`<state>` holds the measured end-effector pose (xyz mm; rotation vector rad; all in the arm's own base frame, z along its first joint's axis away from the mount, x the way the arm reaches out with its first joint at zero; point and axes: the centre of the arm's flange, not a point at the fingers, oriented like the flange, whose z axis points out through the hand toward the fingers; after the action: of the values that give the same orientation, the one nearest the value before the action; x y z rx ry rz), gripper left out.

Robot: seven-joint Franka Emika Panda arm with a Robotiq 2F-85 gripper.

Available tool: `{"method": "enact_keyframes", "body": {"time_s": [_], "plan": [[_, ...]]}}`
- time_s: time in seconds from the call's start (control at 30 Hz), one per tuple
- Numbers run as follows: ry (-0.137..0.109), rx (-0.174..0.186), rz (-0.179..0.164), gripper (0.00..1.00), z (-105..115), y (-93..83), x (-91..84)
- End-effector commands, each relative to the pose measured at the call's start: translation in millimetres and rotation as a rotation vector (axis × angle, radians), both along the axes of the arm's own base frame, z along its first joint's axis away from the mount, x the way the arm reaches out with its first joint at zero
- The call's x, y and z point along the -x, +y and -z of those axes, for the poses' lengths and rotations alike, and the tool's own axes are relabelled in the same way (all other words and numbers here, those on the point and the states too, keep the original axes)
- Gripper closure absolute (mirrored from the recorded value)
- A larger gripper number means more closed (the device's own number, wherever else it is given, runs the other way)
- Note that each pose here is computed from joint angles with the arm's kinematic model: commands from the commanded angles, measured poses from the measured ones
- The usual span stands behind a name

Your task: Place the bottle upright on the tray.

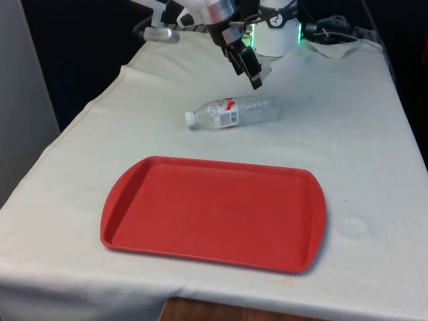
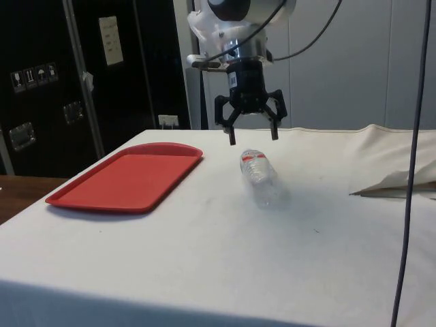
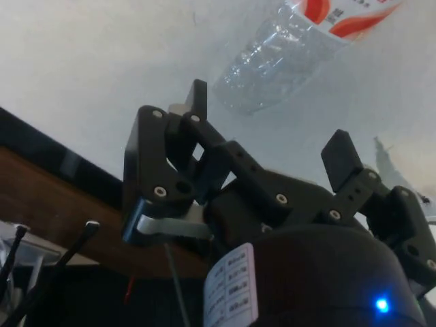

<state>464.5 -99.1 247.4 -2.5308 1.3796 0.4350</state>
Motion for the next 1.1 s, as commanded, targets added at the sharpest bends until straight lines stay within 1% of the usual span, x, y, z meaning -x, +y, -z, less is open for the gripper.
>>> {"method": "enact_keyframes", "body": {"time_s": [0.0,0.03,0.07,0.1,0.2,0.23,0.3,0.33,0.37,0.47,0.57,0.6,0.63,0.77,0.8,0.83,0.87,0.9,1.07], "plan": [[0.004,-0.025,-0.006,0.0,0.5,0.7,-0.9],[0.007,-0.037,-0.014,0.0,0.9,1.1,-1.7],[0.006,-0.019,-0.011,0.0,0.9,0.4,-0.7],[0.011,-0.043,-0.016,0.0,1.5,1.1,-1.9],[0.016,-0.061,-0.024,0.0,2.6,0.6,-2.2],[0.019,-0.073,-0.029,0.0,3.8,0.1,-2.0],[0.02,-0.072,-0.03,0.0,4.0,0.0,-2.5],[0.02,-0.063,-0.03,0.0,4.7,-0.7,-2.0],[0.021,-0.069,-0.028,0.0,4.5,-0.4,-2.9],[0.021,-0.069,-0.029,0.0,4.4,-0.3,-2.6],[0.023,-0.082,-0.03,0.0,4.4,0.0,-1.9],[0.026,-0.07,-0.032,0.0,5.2,0.0,-1.5],[0.026,-0.087,-0.031,0.0,4.5,0.0,-1.4],[0.03,-0.117,-0.032,0.0,6.4,-1.1,0.2],[0.03,-0.117,-0.032,0.0,6.4,-1.1,0.2],[0.034,-0.13,-0.032,0.0,7.6,-1.4,0.9],[0.031,-0.11,-0.033,0.0,6.5,-1.5,1.5],[0.035,-0.134,-0.032,0.0,7.9,-1.5,0.7],[0.04,-0.134,-0.034,0.0,8.2,-1.9,0.0]]}}
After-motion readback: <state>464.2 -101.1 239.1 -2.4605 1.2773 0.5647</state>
